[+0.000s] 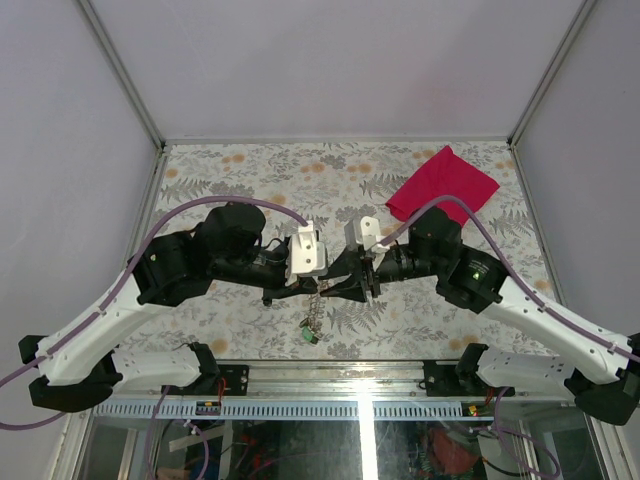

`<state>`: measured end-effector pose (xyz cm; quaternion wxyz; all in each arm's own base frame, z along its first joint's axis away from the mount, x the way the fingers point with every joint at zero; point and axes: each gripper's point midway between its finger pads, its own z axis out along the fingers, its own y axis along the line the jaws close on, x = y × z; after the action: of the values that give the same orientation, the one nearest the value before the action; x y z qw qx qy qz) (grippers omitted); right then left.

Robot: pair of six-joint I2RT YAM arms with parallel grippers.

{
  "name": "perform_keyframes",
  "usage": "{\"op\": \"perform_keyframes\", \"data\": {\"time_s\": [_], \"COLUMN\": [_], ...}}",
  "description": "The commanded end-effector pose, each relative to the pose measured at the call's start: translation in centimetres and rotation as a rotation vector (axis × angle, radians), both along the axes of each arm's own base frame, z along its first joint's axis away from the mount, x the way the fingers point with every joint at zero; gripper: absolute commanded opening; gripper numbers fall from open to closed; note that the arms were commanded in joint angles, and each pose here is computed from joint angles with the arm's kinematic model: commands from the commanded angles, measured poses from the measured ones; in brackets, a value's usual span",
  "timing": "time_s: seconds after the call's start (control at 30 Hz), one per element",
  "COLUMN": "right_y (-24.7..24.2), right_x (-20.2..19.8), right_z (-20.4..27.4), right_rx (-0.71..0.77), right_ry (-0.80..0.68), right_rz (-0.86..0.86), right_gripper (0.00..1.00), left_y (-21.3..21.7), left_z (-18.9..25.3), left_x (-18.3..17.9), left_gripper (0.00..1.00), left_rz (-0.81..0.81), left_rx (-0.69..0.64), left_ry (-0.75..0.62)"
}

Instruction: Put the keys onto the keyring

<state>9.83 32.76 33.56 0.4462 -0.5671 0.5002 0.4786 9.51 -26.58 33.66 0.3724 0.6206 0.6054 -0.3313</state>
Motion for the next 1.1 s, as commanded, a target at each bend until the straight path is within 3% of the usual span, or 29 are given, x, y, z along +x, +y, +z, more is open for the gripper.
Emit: {"op": "perform_keyframes", "data": {"time_s": [0.0,0.37,0.47,0.63,0.73,1.07], "right_y": [0.6,0.6,0.4,-0.2,-0.5,-1.2], "right_x": [-0.2,0.6,0.6,0.0,-0.4,-1.2], "right_z": [1.3,0.7,1.5,3.7,4.6,6.3], "right_rx": [0.045,0.032,0.073,0.157,0.196,0.256], "right_ry": [-0.017,-0.016,-0.027,-0.055,-0.060,-0.060], "right_rz": [0.034,-0.016,-0.031,-0.030,-0.019,-0.011], "right_gripper": [0.37,0.00,0.00,0.00,0.00,0.00], "left_y": [-0.3,-0.2,-0.1,0.0,0.2,0.4], "left_z": [2.4,2.8,3.1,4.4,5.1,4.5], "left_x": [0.1,0.5,0.6,0.6,0.3,-0.7], "left_gripper": [0.00,0.00,0.01,0.22,0.29,0.33], "left_rz": [-0.010,0.019,0.032,0.051,0.050,0.017], "left_rx": [-0.061,-0.064,-0.084,-0.163,-0.211,-0.233], "left_ry": [-0.060,-0.074,-0.082,-0.111,-0.122,-0.099]}}
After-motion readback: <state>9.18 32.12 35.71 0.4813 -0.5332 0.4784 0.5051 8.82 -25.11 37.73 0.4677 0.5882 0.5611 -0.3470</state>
